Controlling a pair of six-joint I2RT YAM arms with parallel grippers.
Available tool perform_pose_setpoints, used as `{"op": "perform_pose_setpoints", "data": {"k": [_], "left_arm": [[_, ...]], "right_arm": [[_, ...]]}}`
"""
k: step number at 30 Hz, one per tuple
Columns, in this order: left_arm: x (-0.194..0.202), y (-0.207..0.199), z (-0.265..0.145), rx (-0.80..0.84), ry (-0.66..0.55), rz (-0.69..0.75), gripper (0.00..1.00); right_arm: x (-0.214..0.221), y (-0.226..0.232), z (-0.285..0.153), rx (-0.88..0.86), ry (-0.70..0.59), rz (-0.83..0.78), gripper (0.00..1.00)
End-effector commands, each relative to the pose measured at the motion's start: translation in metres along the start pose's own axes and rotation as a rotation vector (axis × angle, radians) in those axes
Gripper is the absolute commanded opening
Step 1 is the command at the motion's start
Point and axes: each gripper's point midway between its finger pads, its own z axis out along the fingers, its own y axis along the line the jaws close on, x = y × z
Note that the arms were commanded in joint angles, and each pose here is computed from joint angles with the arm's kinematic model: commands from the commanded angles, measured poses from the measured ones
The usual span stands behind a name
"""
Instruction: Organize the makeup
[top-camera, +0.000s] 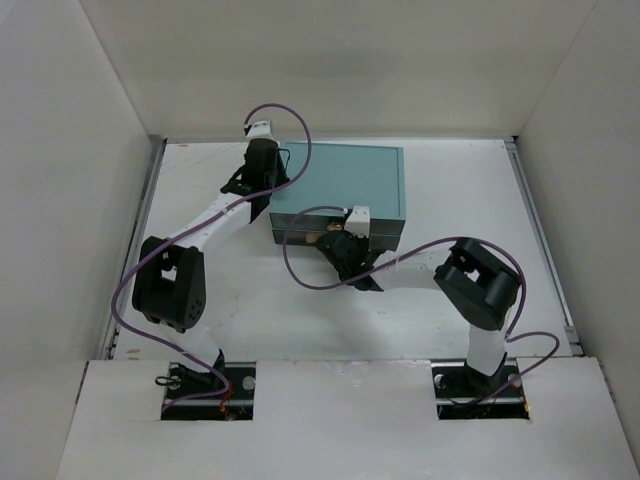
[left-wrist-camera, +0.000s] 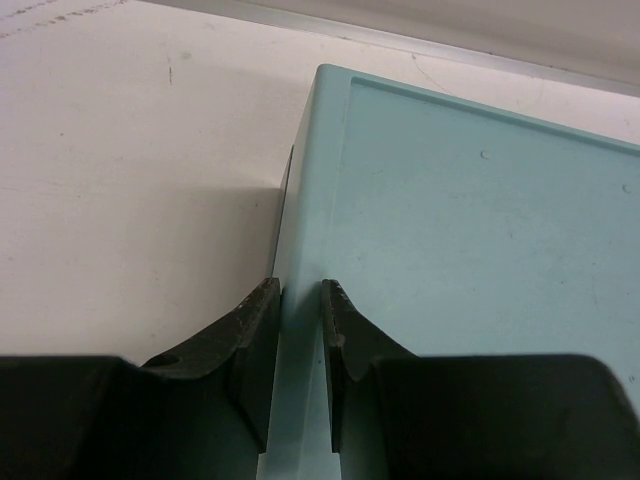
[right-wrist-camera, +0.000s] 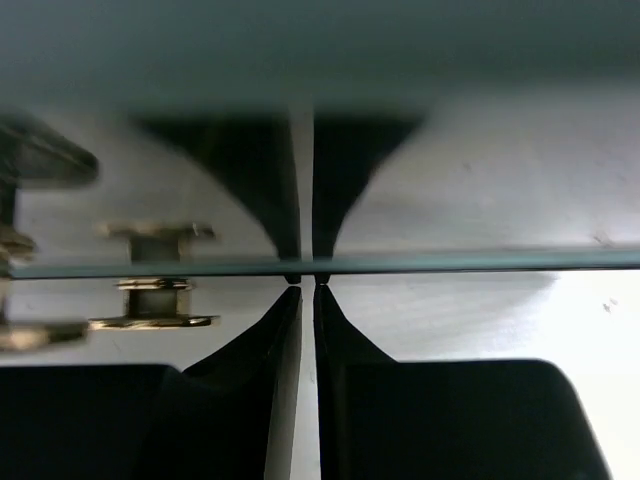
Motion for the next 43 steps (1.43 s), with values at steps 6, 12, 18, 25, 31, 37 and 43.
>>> {"op": "perform_pose_setpoints", "data": {"k": [6,12,18,25,31,37,43], "left_arm": [[0.067,-0.001,-0.016,0.010,0.210,0.075,0.10],[0.025,0.003,-0.038,0.005,0.127,0.050,0.21],[-0.061,0.036,-0.097,-0.079,-0.052,0.013,1.00],[-0.051,0.107,-0.184,-0.235,-0.160,-0.103,1.00],[0.026,0.150,-0.236,-0.369,-0.090,-0.229,1.00],[0.048,0.180,-0.259,-0.483,-0.035,-0.232,1.00],[0.047,0.180,-0.257,-0.470,-0.028,-0.270,1.00]], "right_arm": [[-0.066,0.035,-0.009,-0.115,-0.169,0.158,0.21],[-0.073,0.023,-0.055,-0.251,-0.136,0.150,0.49],[-0.029,-0.012,-0.112,-0.376,0.194,-0.030,1.00],[-0.038,-0.128,-0.117,-0.094,0.318,0.087,1.00],[-0.092,-0.219,-0.118,0.054,0.148,0.328,1.00],[-0.124,-0.267,-0.134,0.110,0.011,0.396,1.00],[-0.129,-0.269,-0.131,0.078,0.034,0.440,1.00]]}}
